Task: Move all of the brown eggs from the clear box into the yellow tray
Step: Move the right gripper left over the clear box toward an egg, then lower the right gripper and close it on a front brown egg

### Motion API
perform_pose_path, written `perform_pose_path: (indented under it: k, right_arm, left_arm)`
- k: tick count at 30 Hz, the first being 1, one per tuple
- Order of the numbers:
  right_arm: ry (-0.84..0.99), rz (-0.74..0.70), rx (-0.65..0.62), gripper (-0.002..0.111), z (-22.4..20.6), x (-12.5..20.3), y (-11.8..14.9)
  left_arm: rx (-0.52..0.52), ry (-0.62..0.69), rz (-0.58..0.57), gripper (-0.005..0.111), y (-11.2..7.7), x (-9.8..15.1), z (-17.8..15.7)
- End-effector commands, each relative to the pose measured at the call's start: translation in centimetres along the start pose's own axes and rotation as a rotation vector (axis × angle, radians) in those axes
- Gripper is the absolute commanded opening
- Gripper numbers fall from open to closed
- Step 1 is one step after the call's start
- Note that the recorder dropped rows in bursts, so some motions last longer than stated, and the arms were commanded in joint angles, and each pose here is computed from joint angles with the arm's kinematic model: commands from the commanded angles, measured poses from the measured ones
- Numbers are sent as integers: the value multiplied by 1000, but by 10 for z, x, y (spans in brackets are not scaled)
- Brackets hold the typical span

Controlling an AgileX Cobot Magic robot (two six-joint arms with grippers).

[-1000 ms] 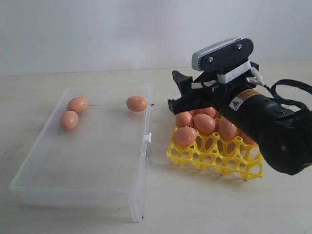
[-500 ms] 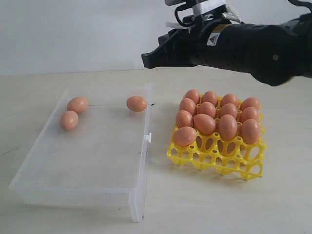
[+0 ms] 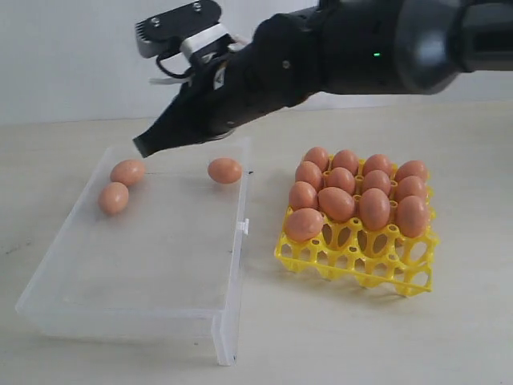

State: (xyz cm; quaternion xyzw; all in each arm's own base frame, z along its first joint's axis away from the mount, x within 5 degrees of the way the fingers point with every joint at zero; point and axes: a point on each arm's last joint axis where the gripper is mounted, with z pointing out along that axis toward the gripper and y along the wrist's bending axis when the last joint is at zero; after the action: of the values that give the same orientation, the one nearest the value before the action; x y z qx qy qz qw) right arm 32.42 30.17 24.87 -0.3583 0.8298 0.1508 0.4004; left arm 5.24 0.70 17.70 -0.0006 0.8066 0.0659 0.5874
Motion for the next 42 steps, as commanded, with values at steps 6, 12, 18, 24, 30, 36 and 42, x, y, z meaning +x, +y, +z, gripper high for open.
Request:
perform_pose_path:
  k: [6,12,18,24,30,36,42]
  right_arm:
    - [239,-6,-254,20,73,-32,41]
    - [237,118,-220,47,105,-38,34]
    - [215,249,-196,49,146,-19,17]
    - [104,361,-208,49,168,-19,14]
    - [127,372,-205,53,177,-10,11]
    - [130,391,-189,57,183,-5,5]
    - [105,404,-186,57,186,-4,4]
  left_arm:
    - [5,-16,0,0,0,-2,-1]
    - [5,-16,0,0,0,-2,-1]
    - [5,-16,0,0,0,-2,-1]
    - [5,-16,0,0,0,-2,-1]
    - [5,-16,0,0,0,-2,-1]
    - [5,-16,0,0,0,-2,-1]
    - [5,-16,0,0,0,-2,-1]
